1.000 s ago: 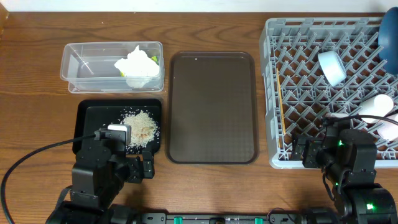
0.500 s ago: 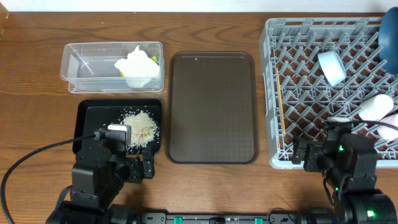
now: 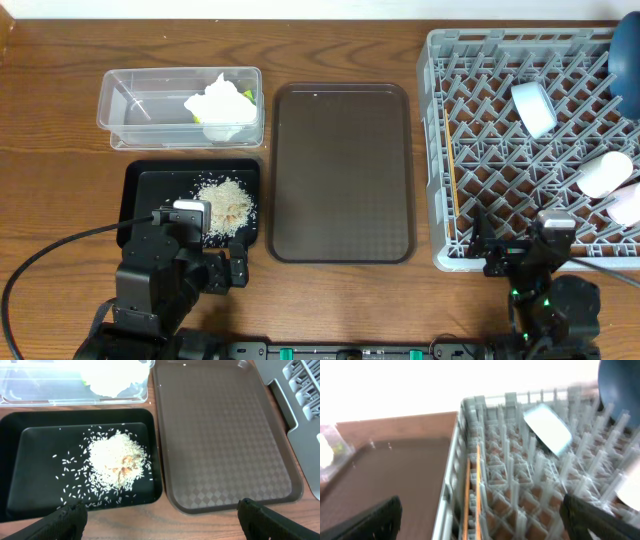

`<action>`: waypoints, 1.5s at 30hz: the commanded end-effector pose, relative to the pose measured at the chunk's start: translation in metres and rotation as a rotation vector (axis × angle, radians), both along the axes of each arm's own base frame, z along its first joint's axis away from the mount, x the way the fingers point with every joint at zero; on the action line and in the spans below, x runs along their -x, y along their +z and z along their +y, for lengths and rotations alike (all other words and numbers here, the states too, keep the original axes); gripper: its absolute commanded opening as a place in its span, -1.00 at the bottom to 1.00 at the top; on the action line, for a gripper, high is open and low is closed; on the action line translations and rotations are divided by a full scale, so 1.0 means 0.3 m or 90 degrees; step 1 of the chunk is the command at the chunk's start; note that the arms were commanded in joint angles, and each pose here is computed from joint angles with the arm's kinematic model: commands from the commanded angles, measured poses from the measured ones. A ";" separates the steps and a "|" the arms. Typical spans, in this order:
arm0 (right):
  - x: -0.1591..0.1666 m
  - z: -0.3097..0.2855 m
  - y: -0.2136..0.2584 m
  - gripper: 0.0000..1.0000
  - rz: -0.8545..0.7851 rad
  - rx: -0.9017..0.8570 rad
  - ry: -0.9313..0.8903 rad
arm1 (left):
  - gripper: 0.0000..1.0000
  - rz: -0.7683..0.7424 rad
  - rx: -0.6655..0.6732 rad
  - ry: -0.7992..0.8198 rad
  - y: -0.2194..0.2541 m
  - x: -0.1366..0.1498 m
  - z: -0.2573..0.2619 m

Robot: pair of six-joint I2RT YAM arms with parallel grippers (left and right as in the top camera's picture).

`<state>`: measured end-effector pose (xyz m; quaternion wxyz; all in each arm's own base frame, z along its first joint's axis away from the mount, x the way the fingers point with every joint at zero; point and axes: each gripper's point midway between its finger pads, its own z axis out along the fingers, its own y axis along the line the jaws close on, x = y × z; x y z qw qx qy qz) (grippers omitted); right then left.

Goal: Sort waste into correct bins and load items into the dishwasher rack

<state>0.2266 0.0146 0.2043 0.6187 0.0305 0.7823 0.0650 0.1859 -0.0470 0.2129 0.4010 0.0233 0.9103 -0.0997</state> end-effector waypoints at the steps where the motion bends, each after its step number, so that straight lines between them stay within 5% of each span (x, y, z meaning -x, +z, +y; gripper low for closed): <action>1: -0.010 0.036 -0.018 0.99 -0.047 -0.013 0.037 | 0.96 0.000 0.004 0.004 -0.001 0.002 0.002; 10: -0.051 0.020 -0.017 0.98 -0.172 -0.016 0.017 | 0.96 -0.001 0.004 0.004 -0.001 0.002 0.002; 17: -0.061 0.030 -0.164 0.99 -0.093 -0.013 0.025 | 0.97 -0.001 0.004 0.004 -0.001 0.002 0.002; 45: -0.061 0.036 -0.157 0.99 -0.100 0.005 0.034 | 0.97 0.000 0.004 0.004 -0.001 0.002 0.002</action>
